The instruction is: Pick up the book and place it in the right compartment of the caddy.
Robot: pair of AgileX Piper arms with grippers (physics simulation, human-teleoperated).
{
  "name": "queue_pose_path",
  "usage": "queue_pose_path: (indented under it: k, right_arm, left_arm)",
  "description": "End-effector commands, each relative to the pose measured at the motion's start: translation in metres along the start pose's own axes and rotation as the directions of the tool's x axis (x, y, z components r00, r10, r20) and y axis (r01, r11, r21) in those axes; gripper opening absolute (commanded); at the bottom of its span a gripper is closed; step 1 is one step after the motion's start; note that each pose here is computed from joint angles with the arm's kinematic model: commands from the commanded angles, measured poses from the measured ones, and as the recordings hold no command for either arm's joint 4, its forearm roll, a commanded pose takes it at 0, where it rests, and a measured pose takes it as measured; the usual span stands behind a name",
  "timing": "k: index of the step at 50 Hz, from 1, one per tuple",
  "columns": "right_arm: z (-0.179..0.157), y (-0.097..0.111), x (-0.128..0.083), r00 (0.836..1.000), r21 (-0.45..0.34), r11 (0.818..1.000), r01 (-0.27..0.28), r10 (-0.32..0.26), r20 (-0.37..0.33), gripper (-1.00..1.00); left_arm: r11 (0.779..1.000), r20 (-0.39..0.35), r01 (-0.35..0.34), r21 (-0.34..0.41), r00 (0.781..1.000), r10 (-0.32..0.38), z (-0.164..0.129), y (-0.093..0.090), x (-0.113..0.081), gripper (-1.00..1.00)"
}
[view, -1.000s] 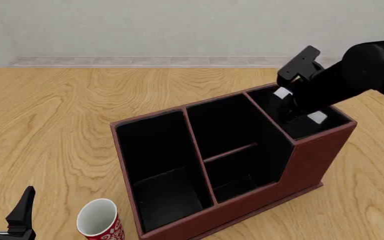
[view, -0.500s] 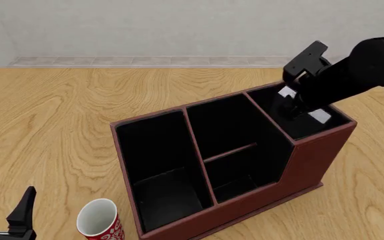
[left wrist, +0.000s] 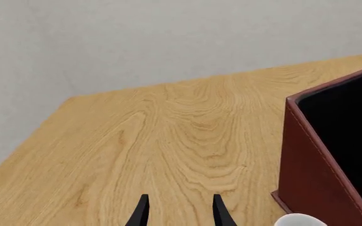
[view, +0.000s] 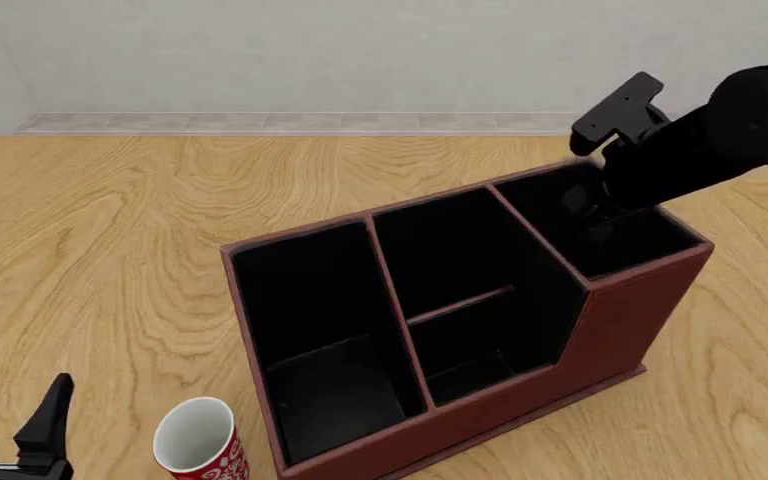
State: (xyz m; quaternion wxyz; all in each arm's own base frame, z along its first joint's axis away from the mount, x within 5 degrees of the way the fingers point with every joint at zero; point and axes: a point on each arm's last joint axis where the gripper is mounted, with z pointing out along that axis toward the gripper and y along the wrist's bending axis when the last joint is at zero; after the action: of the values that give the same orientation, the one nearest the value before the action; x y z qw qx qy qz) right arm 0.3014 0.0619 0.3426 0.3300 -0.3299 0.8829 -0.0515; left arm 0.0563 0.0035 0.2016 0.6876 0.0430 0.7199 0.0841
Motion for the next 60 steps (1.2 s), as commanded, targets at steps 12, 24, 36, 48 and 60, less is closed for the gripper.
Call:
queue_pose_path:
  k: [12,24,36,48,60]
  right_arm:
    - [-0.026,-0.004,-0.009,0.999,0.014,1.0,0.025,-0.026,0.028,1.0]
    - [-0.077,0.002,-0.01,0.992,0.047,0.997,0.063,-0.068,0.105,1.0]
    - [-0.12,0.018,0.011,0.981,0.07,0.993,0.093,-0.104,0.166,1.0]
    - [-0.144,0.038,0.038,0.967,0.083,0.994,0.069,-0.087,0.239,1.0]
    - [-0.159,0.054,0.066,0.946,0.096,0.995,0.026,-0.056,0.318,1.0]
  left_arm:
    - [1.0,-0.001,0.0,0.003,1.0,0.0,0.0,0.0,0.0,1.0]
    - [1.0,0.002,0.0,0.008,1.0,-0.001,0.0,0.0,0.0,1.0]
    - [1.0,0.013,-0.004,0.005,1.0,0.003,0.0,0.0,-0.001,1.0]
    - [1.0,0.015,-0.01,0.001,1.0,0.01,0.0,0.0,-0.001,1.0]
    - [1.0,0.025,-0.015,-0.006,1.0,0.015,0.0,0.0,-0.002,1.0]
